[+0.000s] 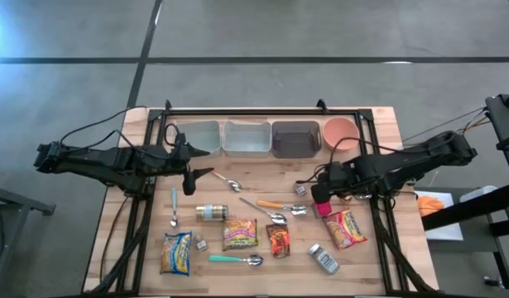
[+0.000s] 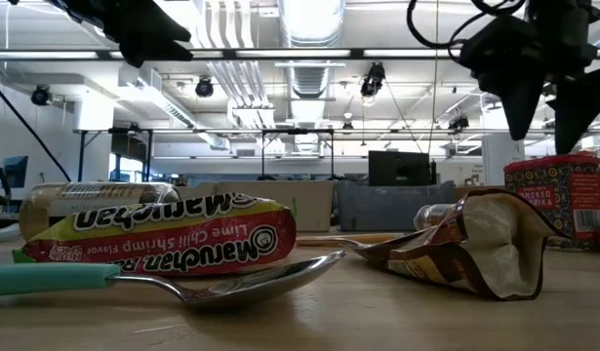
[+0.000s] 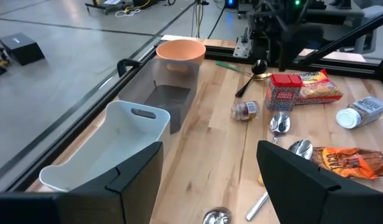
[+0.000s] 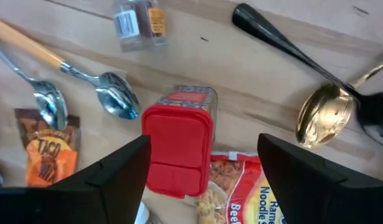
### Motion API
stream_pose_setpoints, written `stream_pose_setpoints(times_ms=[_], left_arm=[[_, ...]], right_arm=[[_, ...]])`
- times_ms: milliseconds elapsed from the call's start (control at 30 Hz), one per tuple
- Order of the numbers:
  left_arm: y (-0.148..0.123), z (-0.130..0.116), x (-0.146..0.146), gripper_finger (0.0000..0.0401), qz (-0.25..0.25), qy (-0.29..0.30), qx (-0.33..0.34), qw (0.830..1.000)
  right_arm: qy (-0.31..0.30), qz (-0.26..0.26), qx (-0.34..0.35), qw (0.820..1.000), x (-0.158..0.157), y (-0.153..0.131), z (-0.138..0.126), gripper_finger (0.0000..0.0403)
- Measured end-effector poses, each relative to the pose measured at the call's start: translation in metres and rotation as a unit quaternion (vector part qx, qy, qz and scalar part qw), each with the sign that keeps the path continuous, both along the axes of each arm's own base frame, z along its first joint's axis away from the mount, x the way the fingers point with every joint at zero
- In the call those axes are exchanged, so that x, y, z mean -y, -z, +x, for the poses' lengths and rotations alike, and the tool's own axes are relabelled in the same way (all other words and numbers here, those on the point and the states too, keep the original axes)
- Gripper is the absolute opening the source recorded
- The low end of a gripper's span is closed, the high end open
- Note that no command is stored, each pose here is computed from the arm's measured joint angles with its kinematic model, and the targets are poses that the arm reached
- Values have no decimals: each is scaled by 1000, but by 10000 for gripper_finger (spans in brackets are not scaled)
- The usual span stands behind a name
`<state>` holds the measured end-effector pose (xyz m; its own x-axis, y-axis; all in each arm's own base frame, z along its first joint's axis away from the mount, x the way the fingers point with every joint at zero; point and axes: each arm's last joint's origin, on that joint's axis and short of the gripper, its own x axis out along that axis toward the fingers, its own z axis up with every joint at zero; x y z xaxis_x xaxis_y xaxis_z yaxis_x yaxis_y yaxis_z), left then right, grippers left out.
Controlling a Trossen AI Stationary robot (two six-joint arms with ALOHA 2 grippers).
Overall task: Pick & Place Food Item
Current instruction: Put the red seasoning can into the right gray bin
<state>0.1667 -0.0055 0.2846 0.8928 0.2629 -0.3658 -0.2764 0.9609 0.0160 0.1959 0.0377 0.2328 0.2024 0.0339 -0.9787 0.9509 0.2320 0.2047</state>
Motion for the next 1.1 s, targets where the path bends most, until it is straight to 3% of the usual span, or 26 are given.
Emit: stream_pose_setpoints(times_ms=[533, 1100], left_arm=[[4, -2, 0, 262, 1, 0, -20, 1000], [5, -2, 0, 262, 0, -1, -22, 1000]], right_arm=[[-46, -23, -68, 996, -17, 12, 41, 295], [-52, -65, -101, 991, -30, 30, 39, 295]])
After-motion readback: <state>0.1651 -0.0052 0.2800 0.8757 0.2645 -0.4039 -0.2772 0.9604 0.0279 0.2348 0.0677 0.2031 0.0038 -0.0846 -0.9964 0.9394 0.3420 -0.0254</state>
